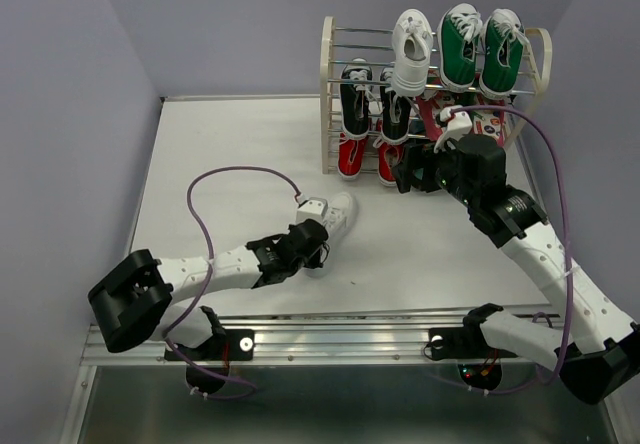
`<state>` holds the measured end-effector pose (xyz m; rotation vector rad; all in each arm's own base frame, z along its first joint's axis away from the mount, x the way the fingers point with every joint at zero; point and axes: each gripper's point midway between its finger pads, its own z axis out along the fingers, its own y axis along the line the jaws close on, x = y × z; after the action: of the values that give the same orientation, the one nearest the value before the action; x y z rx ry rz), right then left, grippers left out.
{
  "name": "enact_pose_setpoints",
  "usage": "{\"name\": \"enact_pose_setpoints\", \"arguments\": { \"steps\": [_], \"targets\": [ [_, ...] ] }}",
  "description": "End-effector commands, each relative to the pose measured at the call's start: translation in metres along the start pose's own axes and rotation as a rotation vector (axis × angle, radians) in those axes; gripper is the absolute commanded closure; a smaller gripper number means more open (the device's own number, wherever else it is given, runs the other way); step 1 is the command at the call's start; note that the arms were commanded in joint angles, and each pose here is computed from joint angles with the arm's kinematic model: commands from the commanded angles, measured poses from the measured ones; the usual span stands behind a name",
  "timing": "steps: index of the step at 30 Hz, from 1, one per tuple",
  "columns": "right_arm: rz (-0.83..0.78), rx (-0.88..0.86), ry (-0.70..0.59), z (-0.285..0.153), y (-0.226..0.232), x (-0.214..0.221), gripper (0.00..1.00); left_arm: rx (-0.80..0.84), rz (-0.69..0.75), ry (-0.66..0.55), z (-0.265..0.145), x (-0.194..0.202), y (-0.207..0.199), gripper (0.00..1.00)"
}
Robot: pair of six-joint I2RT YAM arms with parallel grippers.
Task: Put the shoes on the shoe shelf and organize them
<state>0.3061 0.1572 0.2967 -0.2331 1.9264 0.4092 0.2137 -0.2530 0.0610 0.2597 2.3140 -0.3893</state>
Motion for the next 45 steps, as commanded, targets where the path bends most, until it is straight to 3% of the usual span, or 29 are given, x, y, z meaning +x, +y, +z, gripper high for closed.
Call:
{"name": "enact_pose_setpoints", "arguments": {
  "steps": [1, 8, 18, 29, 33, 45],
  "targets": [
    [0.015, -0.014, -0.063, -0.002, 0.003, -0.014, 0.00, 0.074, 0.018, -0.075, -0.019, -0.023, -0.032, 1.00],
    [0.043, 0.063, -0.093, -0.013, -0.011, -0.016, 0.00, 0.067, 0.013, -0.201, -0.082, -0.082, -0.044, 1.00],
    [0.139, 0.288, -0.267, -0.060, -0.053, -0.038, 0.00, 0.058, 0.002, -0.404, -0.166, -0.172, -0.046, 1.00],
    [0.142, 0.317, -0.288, -0.067, -0.058, -0.040, 0.00, 0.037, -0.054, -0.708, -0.227, -0.286, -0.069, 1.00],
    [0.148, 0.312, -0.288, -0.066, -0.057, -0.040, 0.00, -0.062, -0.070, -0.777, -0.232, -0.319, -0.071, 1.00],
    [0.164, 0.323, -0.297, -0.069, -0.059, -0.038, 0.00, -0.096, -0.055, -0.839, -0.199, -0.413, -0.085, 1.00]
  ]
}}
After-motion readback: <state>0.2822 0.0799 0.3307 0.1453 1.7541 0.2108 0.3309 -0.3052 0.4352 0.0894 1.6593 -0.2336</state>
